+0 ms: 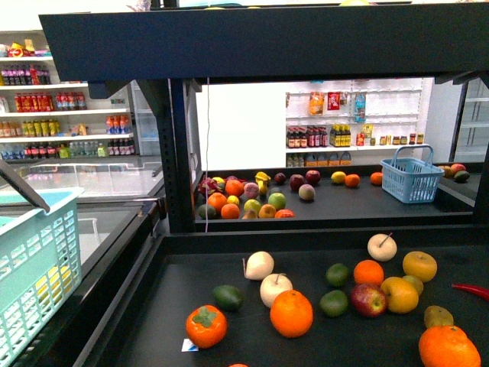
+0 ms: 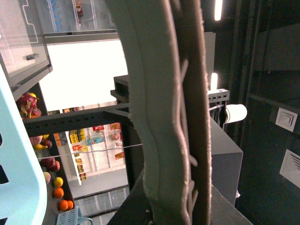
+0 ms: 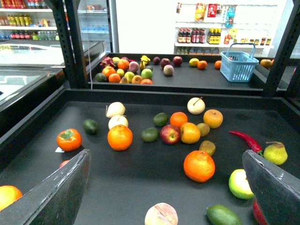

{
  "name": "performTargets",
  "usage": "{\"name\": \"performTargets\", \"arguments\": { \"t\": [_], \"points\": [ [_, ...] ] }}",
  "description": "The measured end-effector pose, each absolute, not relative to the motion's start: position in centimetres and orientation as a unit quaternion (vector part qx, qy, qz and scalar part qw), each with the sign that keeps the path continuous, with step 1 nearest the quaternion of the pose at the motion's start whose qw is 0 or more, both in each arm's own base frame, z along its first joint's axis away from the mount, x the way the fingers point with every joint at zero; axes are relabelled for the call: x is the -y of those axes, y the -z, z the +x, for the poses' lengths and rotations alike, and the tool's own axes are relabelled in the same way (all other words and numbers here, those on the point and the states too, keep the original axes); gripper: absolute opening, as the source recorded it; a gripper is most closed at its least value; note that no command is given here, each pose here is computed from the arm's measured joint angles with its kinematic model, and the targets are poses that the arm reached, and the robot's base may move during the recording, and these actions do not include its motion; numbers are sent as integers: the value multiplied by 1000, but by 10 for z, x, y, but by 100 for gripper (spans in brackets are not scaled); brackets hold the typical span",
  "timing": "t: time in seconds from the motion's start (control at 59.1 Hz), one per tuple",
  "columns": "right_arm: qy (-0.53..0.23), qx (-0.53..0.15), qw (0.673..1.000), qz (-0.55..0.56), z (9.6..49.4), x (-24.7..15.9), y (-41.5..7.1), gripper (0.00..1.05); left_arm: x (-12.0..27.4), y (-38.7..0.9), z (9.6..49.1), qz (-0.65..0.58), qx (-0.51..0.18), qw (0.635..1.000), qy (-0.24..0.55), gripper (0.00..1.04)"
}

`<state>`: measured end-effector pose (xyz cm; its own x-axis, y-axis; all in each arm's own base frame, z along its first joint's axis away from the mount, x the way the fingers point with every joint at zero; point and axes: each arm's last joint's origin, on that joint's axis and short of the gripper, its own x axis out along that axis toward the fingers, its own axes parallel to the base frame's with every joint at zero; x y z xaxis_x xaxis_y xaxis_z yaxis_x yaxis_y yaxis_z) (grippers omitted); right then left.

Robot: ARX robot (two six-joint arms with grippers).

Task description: Pick lemon from shelf

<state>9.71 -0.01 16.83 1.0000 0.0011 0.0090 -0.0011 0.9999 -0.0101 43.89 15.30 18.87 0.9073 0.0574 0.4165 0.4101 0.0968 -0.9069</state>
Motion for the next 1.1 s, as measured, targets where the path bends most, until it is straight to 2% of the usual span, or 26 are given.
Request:
{"name": "performTargets", "arguments": {
  "t": [0.22,0.372,0.491,0.711,0.744,1.1],
  "points": [
    [-1,4,1000,-5,97,0,-168,97,-152,-185,437,-662,173,719,119,8],
    [-1,4,1000,-5,97,0,-168,97,-149,-179,435,-663,165,721,113,33],
    [0,4,1000,-5,97,0,-168,97,-149,-175,430,-656,164,730,98,56],
    [-1,4,1000,-5,97,0,-168,97,-151,-182,427,-648,147,745,62,95],
    [-1,4,1000,-5,97,0,-168,97,-151,-184,427,-646,144,747,57,98],
    [-1,4,1000,-5,97,0,-168,97,-152,-205,415,-624,81,777,-16,97]
  ]
}}
